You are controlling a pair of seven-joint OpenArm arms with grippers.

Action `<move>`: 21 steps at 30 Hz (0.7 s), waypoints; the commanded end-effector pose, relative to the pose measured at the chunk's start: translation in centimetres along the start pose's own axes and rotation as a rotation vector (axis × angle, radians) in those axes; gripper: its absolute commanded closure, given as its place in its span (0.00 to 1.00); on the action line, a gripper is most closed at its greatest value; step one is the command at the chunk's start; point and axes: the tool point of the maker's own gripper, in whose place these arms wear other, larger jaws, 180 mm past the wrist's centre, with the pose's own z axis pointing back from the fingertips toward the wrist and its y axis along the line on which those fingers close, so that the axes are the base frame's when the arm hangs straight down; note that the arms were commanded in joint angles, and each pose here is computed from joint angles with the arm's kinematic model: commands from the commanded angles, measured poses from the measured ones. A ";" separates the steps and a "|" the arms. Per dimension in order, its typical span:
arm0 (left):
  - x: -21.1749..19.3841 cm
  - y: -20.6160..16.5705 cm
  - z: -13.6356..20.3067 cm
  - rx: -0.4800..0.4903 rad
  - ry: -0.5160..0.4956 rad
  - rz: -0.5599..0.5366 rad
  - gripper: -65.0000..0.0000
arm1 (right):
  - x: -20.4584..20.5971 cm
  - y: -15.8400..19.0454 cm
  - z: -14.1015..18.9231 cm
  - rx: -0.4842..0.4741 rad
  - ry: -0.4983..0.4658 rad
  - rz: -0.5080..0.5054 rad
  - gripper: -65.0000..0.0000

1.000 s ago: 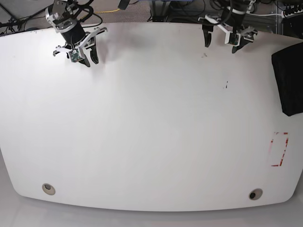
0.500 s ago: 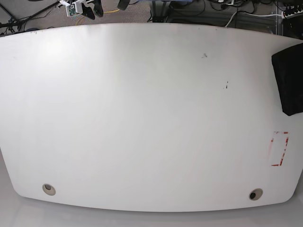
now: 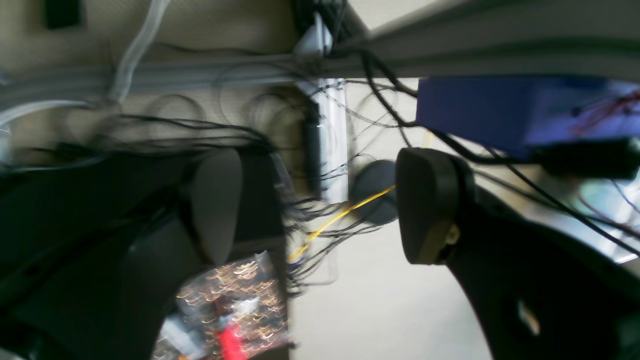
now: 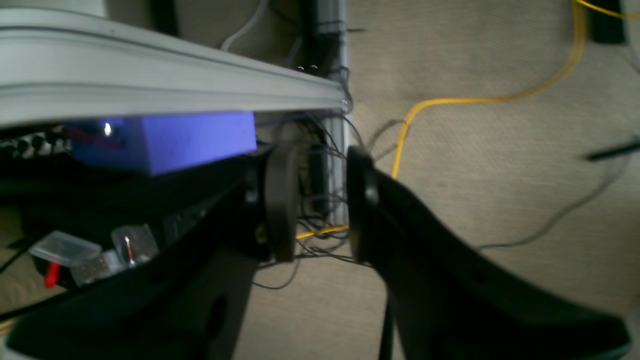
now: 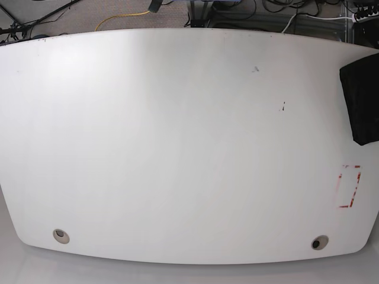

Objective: Fold the T-shirt properly

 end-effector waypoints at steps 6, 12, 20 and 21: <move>-2.9 1.7 -4.1 0.002 0.133 0.108 0.33 | -3.4 -1.0 -3.8 -0.015 0.097 0.003 0.77; -2.4 3.6 -6.8 0.068 0.149 0.170 0.33 | -3.8 -2.2 -6.9 -0.085 0.157 0.045 0.77; -2.6 5.7 -8.5 0.214 0.230 0.075 0.33 | -3.3 -4.1 -9.5 -0.153 0.216 0.062 0.76; -2.0 5.9 -8.8 0.226 0.228 0.067 0.33 | -3.3 -4.3 -9.8 -0.166 0.224 0.056 0.76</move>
